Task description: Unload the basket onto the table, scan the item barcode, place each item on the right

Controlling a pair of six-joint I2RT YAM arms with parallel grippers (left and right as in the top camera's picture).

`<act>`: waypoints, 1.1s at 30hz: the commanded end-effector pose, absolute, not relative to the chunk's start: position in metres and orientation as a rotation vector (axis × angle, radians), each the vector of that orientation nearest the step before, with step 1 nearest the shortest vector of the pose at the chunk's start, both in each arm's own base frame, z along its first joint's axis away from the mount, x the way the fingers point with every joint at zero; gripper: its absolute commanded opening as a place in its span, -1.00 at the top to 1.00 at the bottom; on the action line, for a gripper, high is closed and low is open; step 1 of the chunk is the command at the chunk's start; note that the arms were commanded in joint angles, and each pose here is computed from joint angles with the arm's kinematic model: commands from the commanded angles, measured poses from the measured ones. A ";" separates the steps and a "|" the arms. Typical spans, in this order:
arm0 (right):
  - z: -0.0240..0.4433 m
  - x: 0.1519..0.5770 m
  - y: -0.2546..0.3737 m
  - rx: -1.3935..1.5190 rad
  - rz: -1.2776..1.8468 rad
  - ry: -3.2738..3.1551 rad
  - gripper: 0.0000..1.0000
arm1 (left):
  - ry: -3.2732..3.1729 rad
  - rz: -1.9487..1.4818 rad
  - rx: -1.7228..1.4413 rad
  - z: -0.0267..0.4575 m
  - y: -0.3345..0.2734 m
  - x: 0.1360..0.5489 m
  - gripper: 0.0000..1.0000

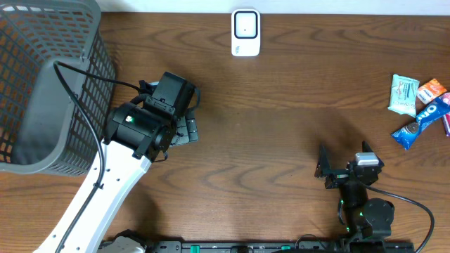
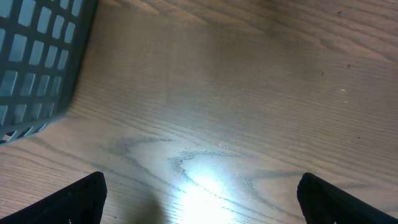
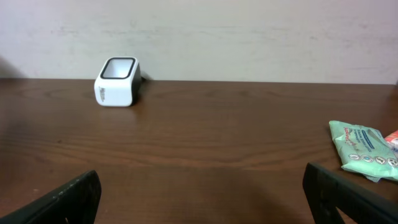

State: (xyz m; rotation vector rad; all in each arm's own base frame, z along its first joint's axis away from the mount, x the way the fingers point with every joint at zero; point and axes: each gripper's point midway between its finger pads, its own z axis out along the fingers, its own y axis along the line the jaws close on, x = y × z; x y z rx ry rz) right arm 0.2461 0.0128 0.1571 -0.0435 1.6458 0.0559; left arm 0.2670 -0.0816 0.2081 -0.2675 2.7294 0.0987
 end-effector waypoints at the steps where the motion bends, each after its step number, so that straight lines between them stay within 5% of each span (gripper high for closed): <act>1: 0.157 0.246 0.012 -0.028 0.063 1.645 -0.98 | 2.737 0.110 -0.273 0.206 -0.080 0.267 -0.96; 26: 0.157 0.246 0.012 -0.028 0.063 1.645 -0.98 | 2.700 0.138 -0.191 0.199 -0.069 0.256 -0.96; 33: 0.157 0.246 0.012 -0.028 0.063 1.645 -0.98 | 2.538 -0.147 0.208 0.165 -0.109 0.264 -0.96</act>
